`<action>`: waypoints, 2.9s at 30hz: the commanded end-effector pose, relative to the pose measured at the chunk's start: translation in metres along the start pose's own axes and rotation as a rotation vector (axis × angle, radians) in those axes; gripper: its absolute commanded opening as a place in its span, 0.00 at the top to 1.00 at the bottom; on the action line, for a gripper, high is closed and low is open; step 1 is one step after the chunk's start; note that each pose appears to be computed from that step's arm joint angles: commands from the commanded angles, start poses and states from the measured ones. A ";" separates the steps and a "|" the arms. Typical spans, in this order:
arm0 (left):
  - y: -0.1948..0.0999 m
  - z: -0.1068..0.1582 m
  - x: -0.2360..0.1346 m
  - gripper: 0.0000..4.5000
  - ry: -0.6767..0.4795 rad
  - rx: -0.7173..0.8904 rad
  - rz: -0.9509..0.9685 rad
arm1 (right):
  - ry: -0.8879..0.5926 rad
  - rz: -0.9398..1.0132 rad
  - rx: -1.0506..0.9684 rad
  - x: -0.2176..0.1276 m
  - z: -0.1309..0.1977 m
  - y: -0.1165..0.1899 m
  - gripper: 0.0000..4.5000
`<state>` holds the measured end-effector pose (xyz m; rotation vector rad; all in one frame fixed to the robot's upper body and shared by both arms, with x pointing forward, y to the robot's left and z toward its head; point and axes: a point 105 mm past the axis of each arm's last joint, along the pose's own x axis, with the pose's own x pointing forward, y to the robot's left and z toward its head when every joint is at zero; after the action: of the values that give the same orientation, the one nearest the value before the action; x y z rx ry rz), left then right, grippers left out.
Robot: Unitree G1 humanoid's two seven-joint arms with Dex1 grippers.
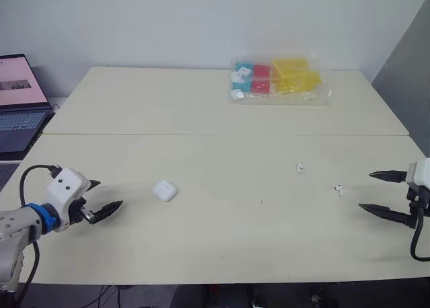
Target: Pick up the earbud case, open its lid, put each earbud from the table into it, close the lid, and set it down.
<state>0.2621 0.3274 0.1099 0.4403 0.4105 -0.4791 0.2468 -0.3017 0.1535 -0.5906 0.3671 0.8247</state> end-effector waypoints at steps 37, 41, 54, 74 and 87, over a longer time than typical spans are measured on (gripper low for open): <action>-0.074 0.044 0.018 0.00 -0.107 -0.236 -0.232 | -0.312 0.288 -0.065 0.038 0.116 0.056 0.01; -0.073 0.044 0.031 0.00 -0.069 -0.171 -0.234 | -0.320 0.372 -0.086 0.044 0.127 0.072 0.01; -0.069 0.041 0.063 0.00 -0.013 -0.069 -0.286 | -0.361 0.434 -0.136 0.059 0.142 0.090 0.01; -0.075 0.026 0.080 0.19 0.062 -0.053 -0.322 | -0.367 0.457 -0.150 0.062 0.143 0.097 0.00; -0.093 0.049 0.078 0.38 -0.079 0.067 -0.444 | -0.387 0.418 -0.125 0.062 0.145 0.095 0.00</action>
<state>0.2973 0.2203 0.0850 0.3966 0.4614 -0.8341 0.2277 -0.1278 0.1928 -0.4437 0.1263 1.3488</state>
